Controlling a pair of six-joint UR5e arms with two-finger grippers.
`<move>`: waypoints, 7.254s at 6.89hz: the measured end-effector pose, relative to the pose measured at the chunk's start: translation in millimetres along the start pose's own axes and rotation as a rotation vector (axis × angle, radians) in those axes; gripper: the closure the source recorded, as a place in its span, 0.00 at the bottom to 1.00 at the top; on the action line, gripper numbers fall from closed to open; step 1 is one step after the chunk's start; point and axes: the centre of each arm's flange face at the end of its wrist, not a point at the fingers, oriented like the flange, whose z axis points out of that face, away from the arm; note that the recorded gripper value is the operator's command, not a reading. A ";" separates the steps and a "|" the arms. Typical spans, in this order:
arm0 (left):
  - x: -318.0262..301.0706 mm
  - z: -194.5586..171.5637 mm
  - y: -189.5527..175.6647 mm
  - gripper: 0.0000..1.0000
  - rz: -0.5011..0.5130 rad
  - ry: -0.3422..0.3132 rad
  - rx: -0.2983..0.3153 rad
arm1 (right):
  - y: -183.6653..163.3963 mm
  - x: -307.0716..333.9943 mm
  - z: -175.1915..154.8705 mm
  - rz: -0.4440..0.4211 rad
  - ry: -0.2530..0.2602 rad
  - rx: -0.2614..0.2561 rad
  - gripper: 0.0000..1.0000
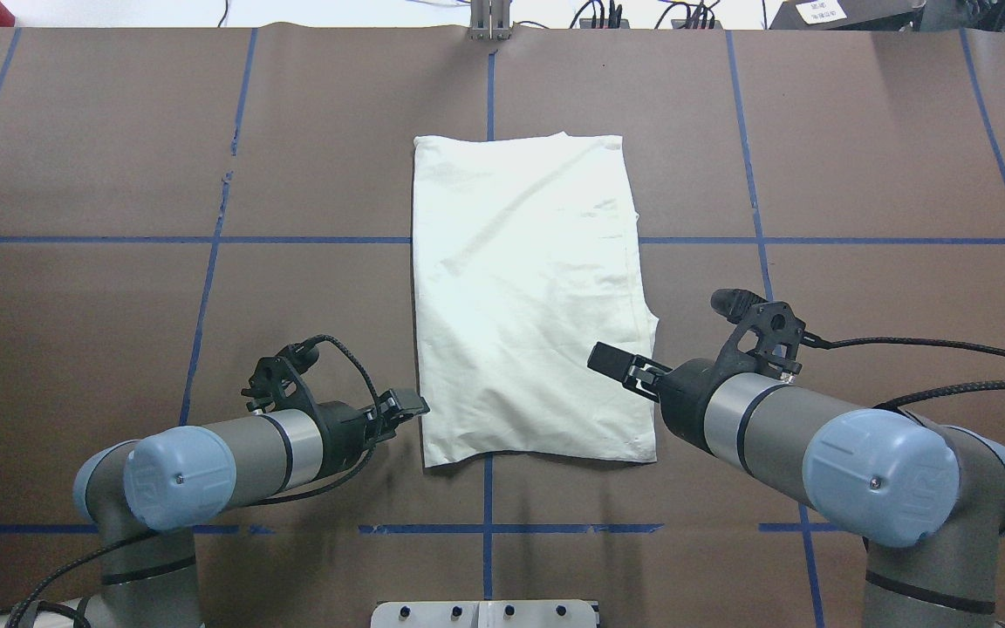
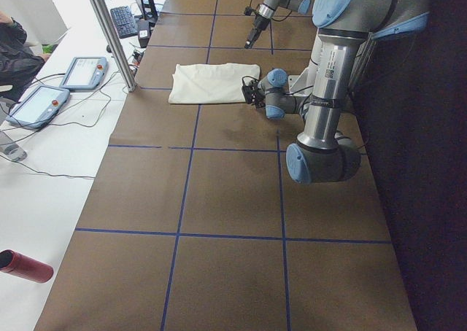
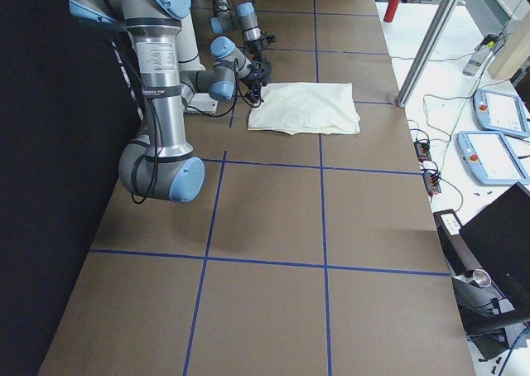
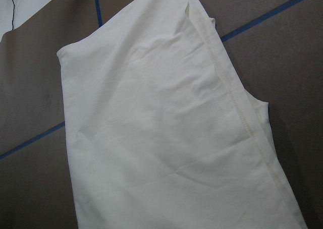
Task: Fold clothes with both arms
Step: 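Release the corner and bring both grippers to the shirt's near edge, then hold both grippers at the near corners of the folded shirt, then move the right gripper toward the left gripper along the shirt's near edge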
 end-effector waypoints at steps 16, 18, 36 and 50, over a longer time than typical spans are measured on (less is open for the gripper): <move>13.2 18.7 41.8 0.29 0.062 -0.057 -0.007 | -0.6 2.3 1.9 0.002 0.005 0.007 0.00; 17.4 19.1 44.5 0.38 0.061 -0.051 -0.010 | -0.6 3.7 2.3 0.002 0.008 0.008 0.00; 37.3 12.1 43.3 1.00 0.119 -0.011 -0.001 | 79.6 -1.0 80.8 0.481 0.292 0.066 0.20; 39.5 9.6 44.8 1.00 0.118 -0.004 -0.006 | 91.5 8.9 116.4 0.475 0.315 0.127 0.18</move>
